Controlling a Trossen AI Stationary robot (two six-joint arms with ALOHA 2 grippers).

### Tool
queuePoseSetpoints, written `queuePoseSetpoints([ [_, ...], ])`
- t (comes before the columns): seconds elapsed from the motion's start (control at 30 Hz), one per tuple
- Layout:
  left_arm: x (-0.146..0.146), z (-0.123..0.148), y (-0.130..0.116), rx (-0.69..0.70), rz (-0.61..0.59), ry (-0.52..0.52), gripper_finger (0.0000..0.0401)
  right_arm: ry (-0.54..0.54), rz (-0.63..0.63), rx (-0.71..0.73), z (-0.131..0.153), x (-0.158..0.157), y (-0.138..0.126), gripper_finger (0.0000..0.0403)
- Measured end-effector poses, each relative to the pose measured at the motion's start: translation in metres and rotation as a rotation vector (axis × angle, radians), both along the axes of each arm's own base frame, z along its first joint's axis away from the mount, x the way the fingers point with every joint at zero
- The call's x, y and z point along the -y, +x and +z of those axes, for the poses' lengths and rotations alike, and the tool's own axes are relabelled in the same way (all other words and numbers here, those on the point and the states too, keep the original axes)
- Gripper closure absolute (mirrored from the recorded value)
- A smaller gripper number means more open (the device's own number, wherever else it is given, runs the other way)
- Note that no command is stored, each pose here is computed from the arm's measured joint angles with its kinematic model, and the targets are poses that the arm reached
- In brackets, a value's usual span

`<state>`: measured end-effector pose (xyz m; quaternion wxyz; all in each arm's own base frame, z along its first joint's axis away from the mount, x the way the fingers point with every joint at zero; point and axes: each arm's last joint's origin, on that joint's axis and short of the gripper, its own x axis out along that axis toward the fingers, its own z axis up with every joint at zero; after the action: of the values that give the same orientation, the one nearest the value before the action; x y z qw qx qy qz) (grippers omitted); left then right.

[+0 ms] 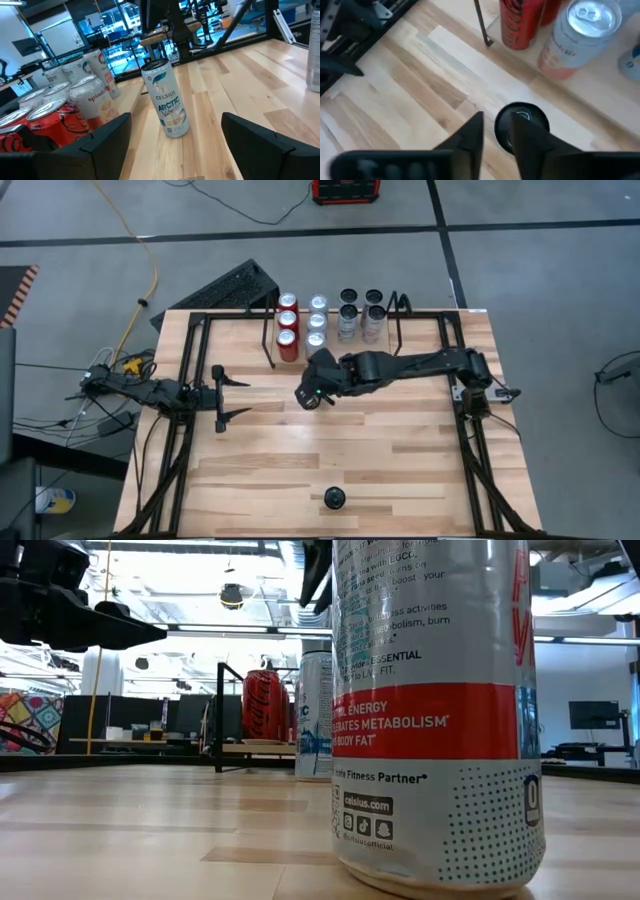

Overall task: Place canned beverage on shelf
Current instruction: Put the white blue soda can on the shelf and align with other white blue soda cans

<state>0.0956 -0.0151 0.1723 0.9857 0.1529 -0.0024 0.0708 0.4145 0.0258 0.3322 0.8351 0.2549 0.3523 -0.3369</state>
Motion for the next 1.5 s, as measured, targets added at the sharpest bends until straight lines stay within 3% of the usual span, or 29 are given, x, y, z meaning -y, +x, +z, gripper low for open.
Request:
queuePoseSetpoints([
  [0.2, 0.0, 0.0, 0.0, 0.0, 0.0, 0.0, 0.0104, 0.19, 0.0, -0.028, -0.006, 0.026, 0.002, 0.0188],
  [0.33, 0.0, 0.0, 0.0, 0.0, 0.0, 0.0, 0.0104, 0.194, -0.054, -0.038, -0.001, 0.041, -0.005, 0.0152],
  [0.6, 0.0, 0.0, 0.0, -0.001, 0.0, 0.0, 0.0104, 0.201, 0.04, -0.073, -0.002, 0.054, -0.005, 0.0148],
  [1.2, 0.0, 0.0, 0.0, -0.001, 0.0, 0.001, 0.0104, 0.199, 0.104, -0.088, -0.002, 0.072, -0.006, 0.0146],
  [1.5, 0.0, 0.0, 0.0, -0.001, 0.0, 0.001, 0.0104, 0.209, 0.159, -0.135, -0.01, 0.075, -0.005, 0.0098],
])
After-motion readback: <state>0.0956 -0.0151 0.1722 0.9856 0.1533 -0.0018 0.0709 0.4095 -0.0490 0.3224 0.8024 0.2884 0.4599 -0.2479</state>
